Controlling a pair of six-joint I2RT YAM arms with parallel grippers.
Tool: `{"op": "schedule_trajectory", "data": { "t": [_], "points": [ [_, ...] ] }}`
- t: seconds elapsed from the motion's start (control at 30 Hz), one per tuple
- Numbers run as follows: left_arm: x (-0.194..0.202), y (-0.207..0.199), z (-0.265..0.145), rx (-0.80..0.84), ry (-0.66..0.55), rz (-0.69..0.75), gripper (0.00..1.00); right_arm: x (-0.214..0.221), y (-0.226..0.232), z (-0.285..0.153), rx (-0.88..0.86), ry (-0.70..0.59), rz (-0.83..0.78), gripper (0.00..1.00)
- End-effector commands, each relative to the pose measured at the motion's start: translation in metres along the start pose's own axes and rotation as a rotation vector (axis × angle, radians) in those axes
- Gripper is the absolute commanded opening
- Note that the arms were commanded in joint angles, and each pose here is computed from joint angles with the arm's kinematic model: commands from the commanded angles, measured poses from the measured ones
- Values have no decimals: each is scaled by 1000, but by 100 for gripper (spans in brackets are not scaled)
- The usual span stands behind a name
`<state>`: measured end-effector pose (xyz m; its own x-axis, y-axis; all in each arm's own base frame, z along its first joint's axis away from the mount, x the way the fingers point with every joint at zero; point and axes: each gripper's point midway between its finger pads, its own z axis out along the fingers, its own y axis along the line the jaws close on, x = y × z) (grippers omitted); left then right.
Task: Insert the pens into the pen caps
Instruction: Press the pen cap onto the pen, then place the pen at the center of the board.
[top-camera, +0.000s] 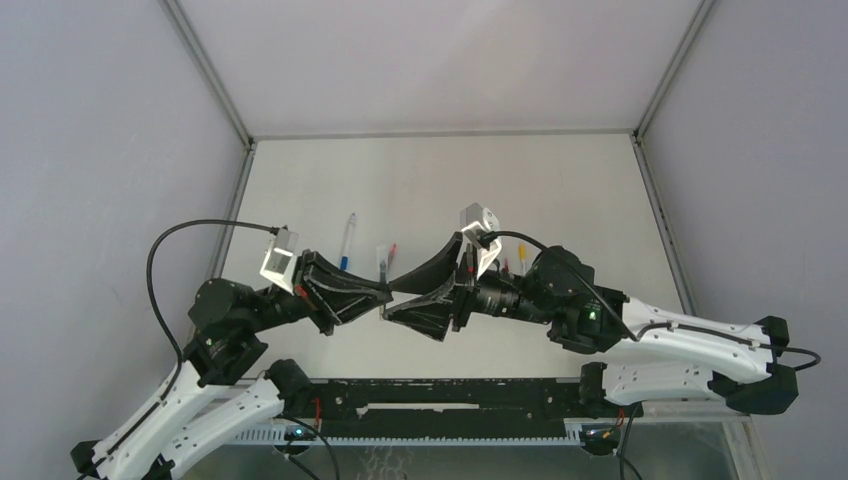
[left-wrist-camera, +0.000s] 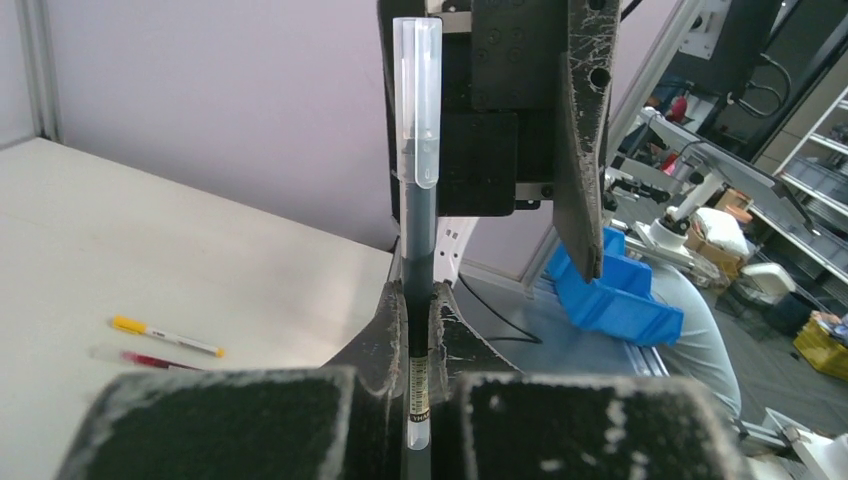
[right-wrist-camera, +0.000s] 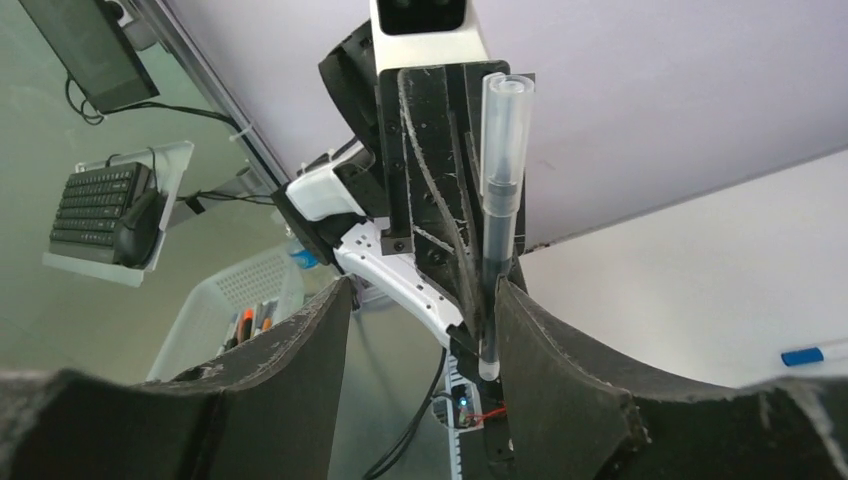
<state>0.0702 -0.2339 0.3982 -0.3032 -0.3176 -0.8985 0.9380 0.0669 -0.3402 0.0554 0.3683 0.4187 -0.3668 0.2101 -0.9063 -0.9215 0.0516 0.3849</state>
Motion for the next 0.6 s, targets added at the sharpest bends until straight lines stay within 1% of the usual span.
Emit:
{"op": "schedule_trajectory", "data": {
  "t": [0.0, 0.1, 0.3, 0.57],
  "points": [
    [-38, -12, 1, 15, -113, 86, 0, -36, 18, -9, -52, -85, -25, 62],
    [-39, -13, -1, 13, -124, 93, 0, -41, 10, -11, 1, -108, -19, 62],
    [-40, -12, 0, 11, -133, 96, 0, -52, -12, -5, 133, -183, 2, 56],
    [-36, -11, 2, 21, -121, 91, 0, -59, -6, 6, 89, -228, -5, 52]
  ]
}}
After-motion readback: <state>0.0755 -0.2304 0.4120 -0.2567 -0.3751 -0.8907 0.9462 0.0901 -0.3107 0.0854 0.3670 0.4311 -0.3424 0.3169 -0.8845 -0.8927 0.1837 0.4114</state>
